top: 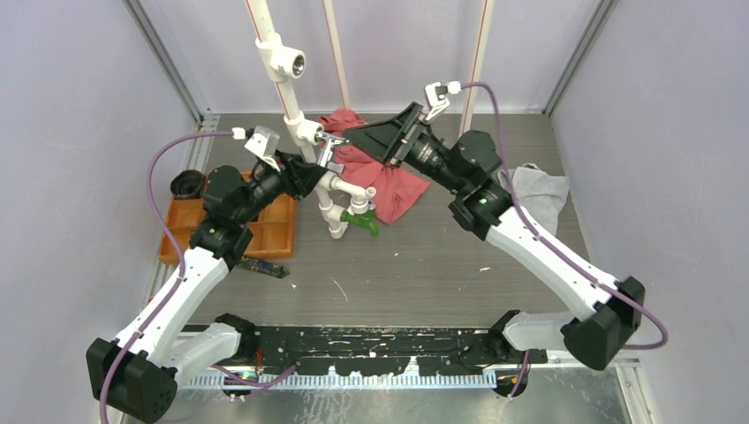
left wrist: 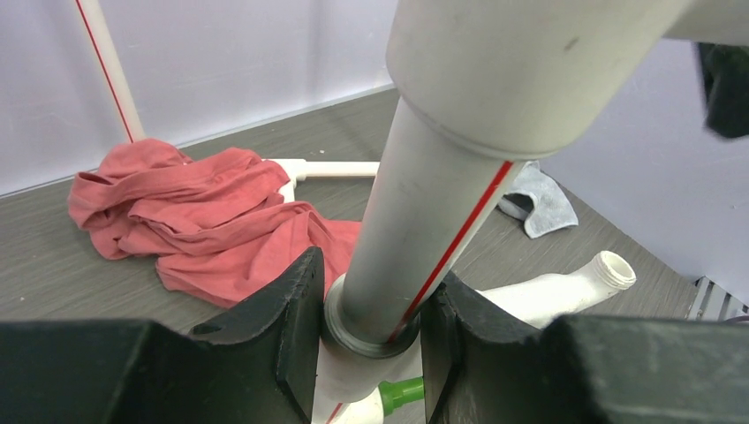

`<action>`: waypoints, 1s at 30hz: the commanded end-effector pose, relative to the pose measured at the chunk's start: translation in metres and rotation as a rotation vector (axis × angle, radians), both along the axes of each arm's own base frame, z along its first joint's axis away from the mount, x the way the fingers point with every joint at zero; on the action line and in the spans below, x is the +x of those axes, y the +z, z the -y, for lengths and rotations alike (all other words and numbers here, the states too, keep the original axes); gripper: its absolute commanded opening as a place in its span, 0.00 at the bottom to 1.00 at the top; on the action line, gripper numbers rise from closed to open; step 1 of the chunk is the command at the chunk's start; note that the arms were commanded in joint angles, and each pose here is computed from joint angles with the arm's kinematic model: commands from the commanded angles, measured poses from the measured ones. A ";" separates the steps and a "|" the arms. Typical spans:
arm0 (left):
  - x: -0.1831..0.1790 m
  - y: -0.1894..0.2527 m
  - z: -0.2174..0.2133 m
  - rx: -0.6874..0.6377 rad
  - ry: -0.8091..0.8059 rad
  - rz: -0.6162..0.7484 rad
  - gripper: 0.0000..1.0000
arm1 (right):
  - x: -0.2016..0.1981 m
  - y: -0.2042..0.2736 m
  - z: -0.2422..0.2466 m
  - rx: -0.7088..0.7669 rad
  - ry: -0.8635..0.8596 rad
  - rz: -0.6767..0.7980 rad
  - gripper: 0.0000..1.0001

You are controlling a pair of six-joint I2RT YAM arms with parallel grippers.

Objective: Install the water faucets

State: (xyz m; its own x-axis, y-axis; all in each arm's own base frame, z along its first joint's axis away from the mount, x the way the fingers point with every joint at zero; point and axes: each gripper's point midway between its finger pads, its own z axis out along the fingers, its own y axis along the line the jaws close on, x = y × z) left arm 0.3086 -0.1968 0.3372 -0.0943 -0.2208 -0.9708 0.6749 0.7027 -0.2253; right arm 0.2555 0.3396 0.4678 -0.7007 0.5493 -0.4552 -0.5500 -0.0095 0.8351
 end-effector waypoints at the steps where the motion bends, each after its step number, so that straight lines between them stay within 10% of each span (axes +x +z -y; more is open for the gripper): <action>1: -0.013 0.026 0.000 -0.077 -0.015 0.006 0.00 | -0.007 0.053 0.049 -0.134 -0.268 0.279 0.94; 10: -0.011 0.058 -0.009 -0.029 0.027 0.089 0.00 | -0.057 0.066 0.062 -0.586 -0.287 1.204 1.00; 22: -0.016 0.076 -0.012 -0.030 0.034 0.111 0.00 | -0.069 0.044 0.043 -0.909 -0.616 1.831 1.00; 30: -0.019 0.066 -0.009 -0.048 0.016 0.065 0.76 | -0.047 0.035 0.006 -1.141 -0.723 2.052 1.00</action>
